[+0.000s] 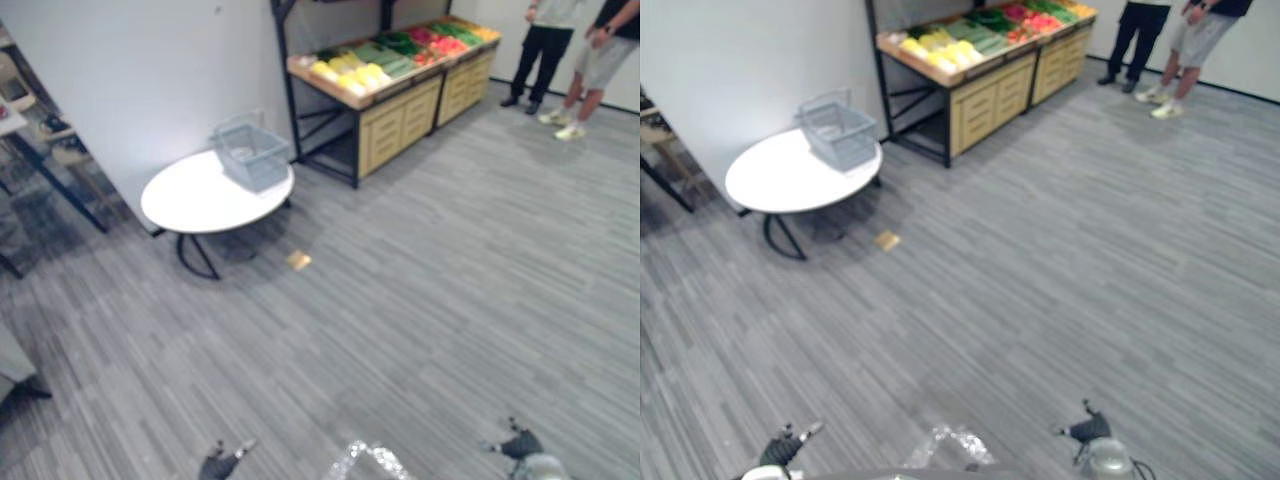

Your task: Pick vegetable in the basket

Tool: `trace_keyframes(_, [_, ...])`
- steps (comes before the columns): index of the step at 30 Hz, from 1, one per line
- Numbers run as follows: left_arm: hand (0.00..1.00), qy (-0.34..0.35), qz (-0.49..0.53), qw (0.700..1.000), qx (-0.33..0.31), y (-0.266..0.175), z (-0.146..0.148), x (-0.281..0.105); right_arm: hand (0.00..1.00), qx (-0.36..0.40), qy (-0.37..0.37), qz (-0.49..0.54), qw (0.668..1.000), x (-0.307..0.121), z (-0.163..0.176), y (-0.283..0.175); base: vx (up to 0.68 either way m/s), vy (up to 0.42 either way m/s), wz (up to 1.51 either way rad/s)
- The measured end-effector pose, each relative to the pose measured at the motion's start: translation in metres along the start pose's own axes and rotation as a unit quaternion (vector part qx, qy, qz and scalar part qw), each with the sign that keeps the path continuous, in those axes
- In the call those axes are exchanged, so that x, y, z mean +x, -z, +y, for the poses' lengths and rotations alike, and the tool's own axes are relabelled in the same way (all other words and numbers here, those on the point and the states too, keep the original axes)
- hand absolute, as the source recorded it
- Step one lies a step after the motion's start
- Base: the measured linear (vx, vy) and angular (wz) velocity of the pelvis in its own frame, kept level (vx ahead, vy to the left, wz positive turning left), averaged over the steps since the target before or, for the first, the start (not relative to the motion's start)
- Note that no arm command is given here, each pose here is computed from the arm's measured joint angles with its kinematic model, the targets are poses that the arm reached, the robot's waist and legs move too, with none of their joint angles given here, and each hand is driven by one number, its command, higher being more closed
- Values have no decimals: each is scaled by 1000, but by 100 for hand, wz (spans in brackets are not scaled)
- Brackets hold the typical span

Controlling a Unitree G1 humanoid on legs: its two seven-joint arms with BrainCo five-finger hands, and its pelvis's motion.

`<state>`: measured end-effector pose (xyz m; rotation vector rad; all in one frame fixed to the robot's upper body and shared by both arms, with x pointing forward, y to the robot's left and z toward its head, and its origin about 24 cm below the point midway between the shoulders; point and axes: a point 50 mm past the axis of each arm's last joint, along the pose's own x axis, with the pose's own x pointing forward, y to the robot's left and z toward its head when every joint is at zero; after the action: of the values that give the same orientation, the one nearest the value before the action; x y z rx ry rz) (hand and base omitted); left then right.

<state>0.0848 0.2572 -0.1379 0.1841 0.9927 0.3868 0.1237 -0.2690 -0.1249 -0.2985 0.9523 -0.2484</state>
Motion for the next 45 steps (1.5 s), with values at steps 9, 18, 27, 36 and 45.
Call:
trace_keyframes(9, [0,0,4,1000,0,1,0,0,0,3,0,1,1000,0,2,0,0,0,0])
trace_keyframes(18, [0,0,3,1000,0,0,0,0,0,7,4,0,1000,0,1,0,0,0,2])
trace_keyframes(27, [0,-1,2,1000,3,-1,-1,0,0,19,19,-12,1000,0,-6,-6,3,-1,4])
trace_keyframes(36, [0,-1,2,1000,3,0,-1,0,0,19,19,-11,1000,0,-6,-5,0,0,0])
trace_keyframes(45, [0,-1,1,1000,3,-1,-1,1,0,21,21,-5,1000,-1,-7,-3,12,3,6])
